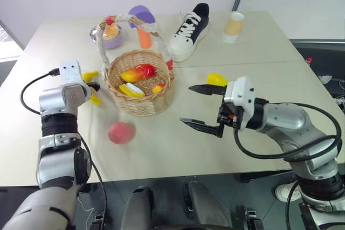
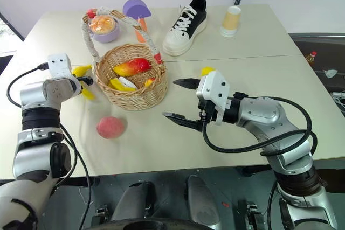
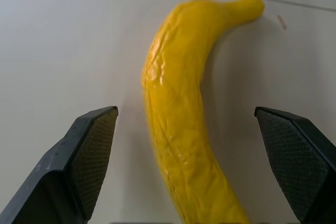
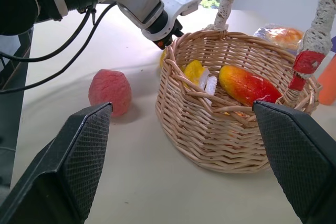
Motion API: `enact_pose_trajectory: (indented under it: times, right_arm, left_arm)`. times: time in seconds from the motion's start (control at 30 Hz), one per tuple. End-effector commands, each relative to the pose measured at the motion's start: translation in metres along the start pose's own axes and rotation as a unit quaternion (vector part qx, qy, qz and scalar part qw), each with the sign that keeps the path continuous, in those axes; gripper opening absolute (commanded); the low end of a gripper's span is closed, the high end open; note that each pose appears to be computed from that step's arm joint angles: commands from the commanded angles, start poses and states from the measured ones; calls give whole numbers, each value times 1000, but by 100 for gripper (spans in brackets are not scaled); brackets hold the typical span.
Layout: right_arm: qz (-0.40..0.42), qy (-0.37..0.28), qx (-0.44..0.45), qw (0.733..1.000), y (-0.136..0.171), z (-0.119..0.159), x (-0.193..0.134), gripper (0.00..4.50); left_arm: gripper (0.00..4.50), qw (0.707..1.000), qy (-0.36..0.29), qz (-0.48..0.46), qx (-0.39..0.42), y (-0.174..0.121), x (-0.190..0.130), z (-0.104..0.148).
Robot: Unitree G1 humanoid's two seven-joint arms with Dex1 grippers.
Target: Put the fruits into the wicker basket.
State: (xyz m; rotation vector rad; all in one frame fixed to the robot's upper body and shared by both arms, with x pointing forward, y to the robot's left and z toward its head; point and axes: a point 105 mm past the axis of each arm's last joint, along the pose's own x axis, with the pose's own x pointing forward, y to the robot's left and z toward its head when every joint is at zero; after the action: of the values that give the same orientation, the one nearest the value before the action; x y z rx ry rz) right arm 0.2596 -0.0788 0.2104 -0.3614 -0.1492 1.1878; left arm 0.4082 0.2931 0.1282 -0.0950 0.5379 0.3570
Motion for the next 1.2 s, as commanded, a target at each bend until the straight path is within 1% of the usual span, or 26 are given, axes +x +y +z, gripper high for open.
enact_pose_trajectory:
  times: [0.03, 0.1, 0.23, 0.3, 0.4, 0.5, 0.53, 0.57, 0.63, 0.7, 0.73, 0.8, 0.87, 0.9, 1.0, 1.13, 1.2]
  right_arm:
    - [-4, -16, -24, 1000, 2, 10, 1, 449]
    - [-5, -17, -25, 1000, 1, 10, 2, 450]
    - [-6, -19, -25, 1000, 1, 9, 4, 450]
    - [-6, -19, -26, 999, 1, 9, 5, 450]
    - [-10, -19, -29, 999, -2, 9, 4, 450]
    - [-16, -15, -33, 999, -7, 9, 1, 450]
    - [-19, -13, -34, 999, -9, 8, 0, 450]
    - [-20, -12, -35, 999, -11, 8, -1, 450]
    - [-23, -9, -36, 999, -15, 6, -2, 450]
    - [-24, -8, -36, 999, -19, 4, -3, 450]
    - [-23, -7, -37, 999, -20, 3, -2, 450]
    - [-19, -8, -37, 999, -23, 1, 0, 450]
    - [-13, -10, -38, 999, -24, -1, 3, 450]
    - [-11, -12, -39, 999, -25, -1, 4, 450]
    - [-5, -19, -39, 999, -26, -1, 9, 450]
    - [-6, -27, -40, 999, -25, 0, 13, 450]
    - [-11, -30, -40, 999, -24, 2, 14, 450]
  left_arm:
    - [424, 1000, 4, 10, -18, 4, 1, 4]
    - [364, 1000, 3, 15, -22, 6, 2, 3]
    - [150, 999, -7, 25, -28, 11, 2, 5]
    - [57, 999, -20, 30, -24, 18, -1, 8]
    - [57, 998, -58, 24, -27, 35, -10, 17]
    - [57, 987, -149, -59, -8, 45, -36, 33]
    - [57, 977, -186, -108, 10, 49, -52, 36]
    - [57, 968, -207, -140, 26, 51, -64, 37]
    - [57, 933, -251, -252, 53, 46, -104, 36]
    - [57, 901, -274, -329, 71, 38, -135, 33]
    - [57, 893, -268, -353, 83, 33, -144, 29]
    - [57, 864, -258, -415, 121, 11, -165, 23]
    - [57, 847, -253, -444, 147, -14, -174, 24]
    - [57, 846, -253, -443, 157, -23, -173, 26]
    - [57, 832, -262, -444, 205, -63, -167, 35]
    - [57, 819, -252, -441, 267, -111, -152, 39]
    - [57, 819, -244, -438, 279, -122, -145, 42]
